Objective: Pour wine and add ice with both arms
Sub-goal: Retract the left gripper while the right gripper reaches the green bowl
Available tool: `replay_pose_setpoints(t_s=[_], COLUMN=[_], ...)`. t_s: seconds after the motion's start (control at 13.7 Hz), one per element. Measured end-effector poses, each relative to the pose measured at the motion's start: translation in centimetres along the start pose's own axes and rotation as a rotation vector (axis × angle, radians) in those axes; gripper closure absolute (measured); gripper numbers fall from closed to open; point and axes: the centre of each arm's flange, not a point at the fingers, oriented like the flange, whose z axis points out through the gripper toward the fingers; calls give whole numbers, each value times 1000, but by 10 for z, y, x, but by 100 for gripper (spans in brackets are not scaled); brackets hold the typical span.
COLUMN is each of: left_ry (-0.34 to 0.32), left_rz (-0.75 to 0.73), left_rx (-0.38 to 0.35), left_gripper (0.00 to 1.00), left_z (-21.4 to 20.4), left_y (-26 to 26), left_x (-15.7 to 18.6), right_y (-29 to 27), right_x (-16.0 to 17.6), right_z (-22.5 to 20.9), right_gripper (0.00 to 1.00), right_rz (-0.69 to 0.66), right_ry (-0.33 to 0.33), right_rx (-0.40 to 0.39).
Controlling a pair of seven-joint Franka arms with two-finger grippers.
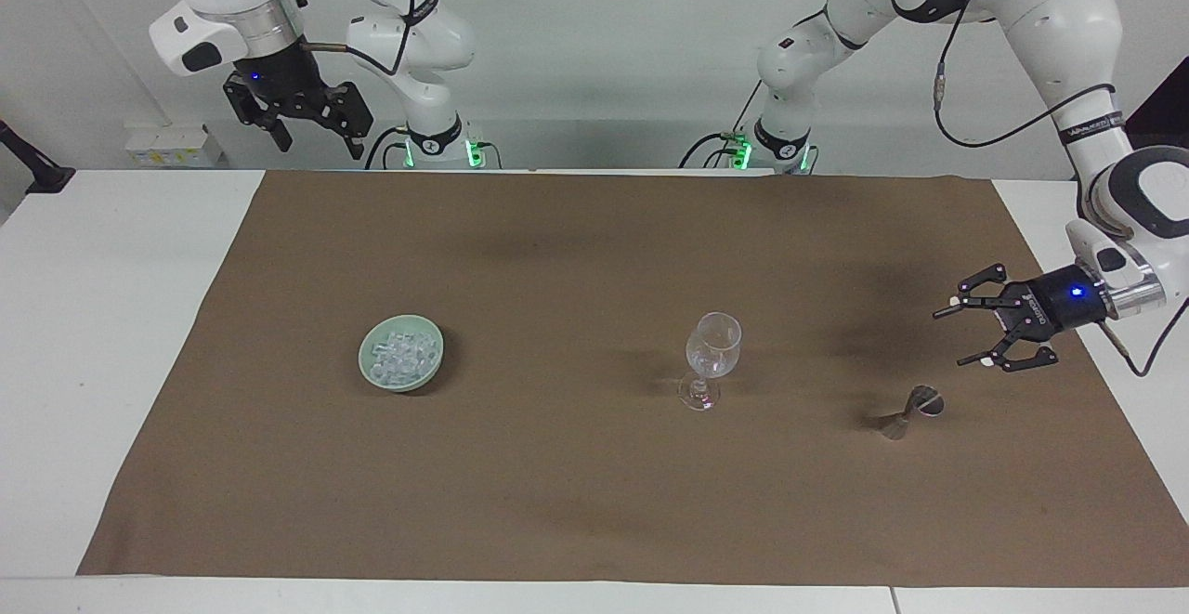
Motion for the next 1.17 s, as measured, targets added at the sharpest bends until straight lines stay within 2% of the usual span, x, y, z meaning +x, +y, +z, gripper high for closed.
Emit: replay_pose_setpoints(t_s=[0.29,0.44,0.66,0.95,1.17], left_ry=[-244,-316,-405,-454,-465], left_rz=[-202,-243,-354,-667,-882], left_rx=[117,168,242,378,502], left_gripper=[25,22,22,20,12], left_z=[-23,-19,3,17,13], left_y=[47,71,102,134,156], left_x=[75,114,151,173,174], right_y=[11,15,13,4,-10], right_x=[13,22,36,46,53], right_z=[4,19,60,122,183], right_gripper=[0,0,0,0,0], right_rz=[12,22,17,4,-19], right_ry=[63,76,76,64,75], right_rx=[12,14,14,12,15])
